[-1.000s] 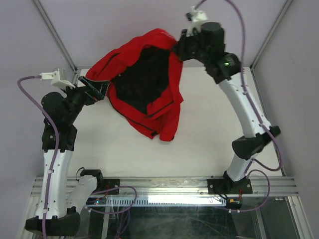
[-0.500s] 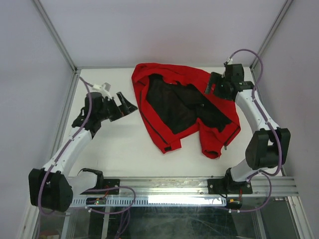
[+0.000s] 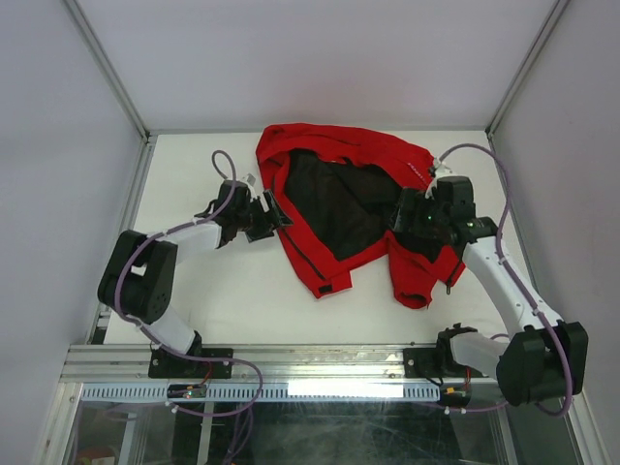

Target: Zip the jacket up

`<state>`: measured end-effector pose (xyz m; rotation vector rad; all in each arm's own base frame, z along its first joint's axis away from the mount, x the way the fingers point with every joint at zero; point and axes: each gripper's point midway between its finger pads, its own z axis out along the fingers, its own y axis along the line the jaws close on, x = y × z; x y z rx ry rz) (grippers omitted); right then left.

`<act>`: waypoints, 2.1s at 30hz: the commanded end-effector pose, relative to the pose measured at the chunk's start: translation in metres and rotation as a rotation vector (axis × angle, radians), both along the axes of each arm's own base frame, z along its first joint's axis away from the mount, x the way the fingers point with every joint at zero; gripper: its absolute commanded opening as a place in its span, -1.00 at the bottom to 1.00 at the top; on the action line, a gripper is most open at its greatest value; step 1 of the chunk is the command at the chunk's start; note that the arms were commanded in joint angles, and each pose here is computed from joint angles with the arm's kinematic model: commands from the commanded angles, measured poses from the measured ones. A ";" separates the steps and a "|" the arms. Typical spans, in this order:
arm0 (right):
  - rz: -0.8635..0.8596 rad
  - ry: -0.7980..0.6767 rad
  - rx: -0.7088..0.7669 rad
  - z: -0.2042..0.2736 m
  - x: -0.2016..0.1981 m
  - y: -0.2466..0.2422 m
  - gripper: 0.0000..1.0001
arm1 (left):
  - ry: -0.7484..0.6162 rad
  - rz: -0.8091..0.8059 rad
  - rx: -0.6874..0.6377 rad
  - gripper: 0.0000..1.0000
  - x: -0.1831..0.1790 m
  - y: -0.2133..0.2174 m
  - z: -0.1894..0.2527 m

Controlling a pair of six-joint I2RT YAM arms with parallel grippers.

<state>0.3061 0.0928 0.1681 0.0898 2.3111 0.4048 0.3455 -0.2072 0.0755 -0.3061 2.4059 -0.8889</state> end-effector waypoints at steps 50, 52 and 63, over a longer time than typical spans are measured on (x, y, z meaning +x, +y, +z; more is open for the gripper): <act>-0.142 -0.070 -0.157 -0.011 0.002 -0.005 0.82 | -0.281 -0.520 0.013 0.06 -0.030 -0.160 0.158; -0.201 -0.042 -0.161 -0.019 0.010 -0.022 0.84 | -0.258 -0.418 0.045 0.20 -0.022 -0.125 0.141; -0.549 0.085 -0.023 -0.067 0.019 -0.115 0.96 | -0.109 -0.316 0.082 0.33 -0.016 -0.080 0.050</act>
